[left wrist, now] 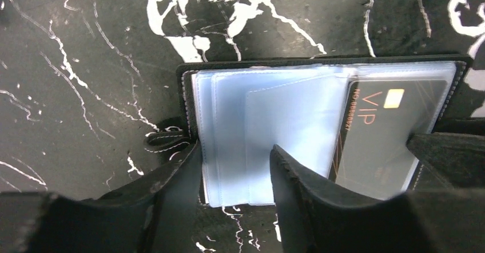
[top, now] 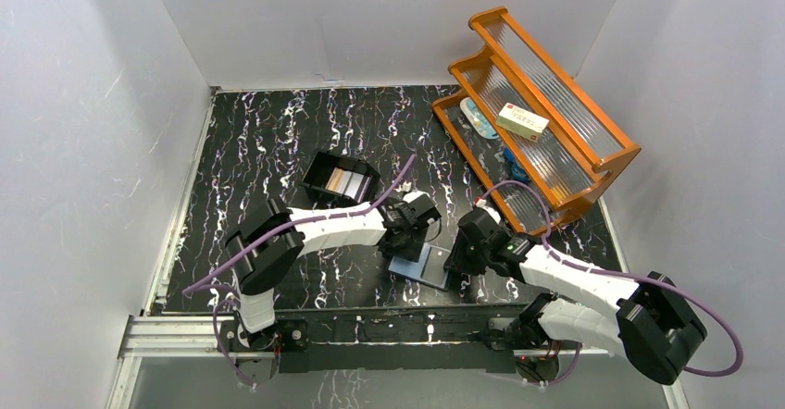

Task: Put the credit cards into the card holder
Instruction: Insert the credit card into the card holder.

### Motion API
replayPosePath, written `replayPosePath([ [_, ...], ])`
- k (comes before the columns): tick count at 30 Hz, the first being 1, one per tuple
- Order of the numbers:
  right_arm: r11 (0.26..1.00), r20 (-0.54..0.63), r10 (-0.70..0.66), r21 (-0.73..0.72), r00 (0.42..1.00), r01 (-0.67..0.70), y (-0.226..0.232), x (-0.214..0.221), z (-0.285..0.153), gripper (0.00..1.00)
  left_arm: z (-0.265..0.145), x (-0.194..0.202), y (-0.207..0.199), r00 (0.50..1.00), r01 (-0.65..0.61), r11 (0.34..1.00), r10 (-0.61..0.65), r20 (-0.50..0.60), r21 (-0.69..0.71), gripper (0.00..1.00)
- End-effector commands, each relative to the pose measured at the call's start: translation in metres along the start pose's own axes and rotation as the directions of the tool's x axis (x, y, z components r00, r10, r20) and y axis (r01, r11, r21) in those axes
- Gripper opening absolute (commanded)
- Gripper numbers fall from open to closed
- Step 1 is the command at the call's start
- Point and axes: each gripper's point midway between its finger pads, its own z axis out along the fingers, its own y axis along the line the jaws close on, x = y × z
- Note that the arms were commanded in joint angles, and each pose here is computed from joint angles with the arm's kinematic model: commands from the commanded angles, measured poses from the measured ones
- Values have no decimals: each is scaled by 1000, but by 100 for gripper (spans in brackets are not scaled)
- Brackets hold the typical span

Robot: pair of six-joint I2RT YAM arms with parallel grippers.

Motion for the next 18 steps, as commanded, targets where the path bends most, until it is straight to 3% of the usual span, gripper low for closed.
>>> replayPosePath([
  [1, 999, 50, -27, 29, 998, 25, -1, -15, 1, 33, 3, 21, 24, 997, -39, 992, 31, -66, -118, 33],
  [4, 999, 57, -30, 30, 998, 28, -2, -18, 2, 33, 0, 23, 31, 998, -36, 988, 26, -64, -151, 12],
  [9, 998, 74, -56, 47, 996, 52, -1, -28, 2, 33, -9, 21, 31, 999, 9, 988, -16, -41, -152, 0],
  [14, 994, 100, -70, 85, 993, 61, 3, -42, -9, 37, -24, 12, 25, 998, 58, 991, -60, -9, -121, 1],
  [17, 995, 106, -68, 79, 992, 60, 9, -47, -19, 45, -39, 3, 17, 996, 86, 994, -85, 14, -74, 23],
  [18, 995, 107, -66, 75, 992, 58, 11, -48, -23, 47, -44, 0, 14, 996, 92, 994, -91, 24, -56, 26],
])
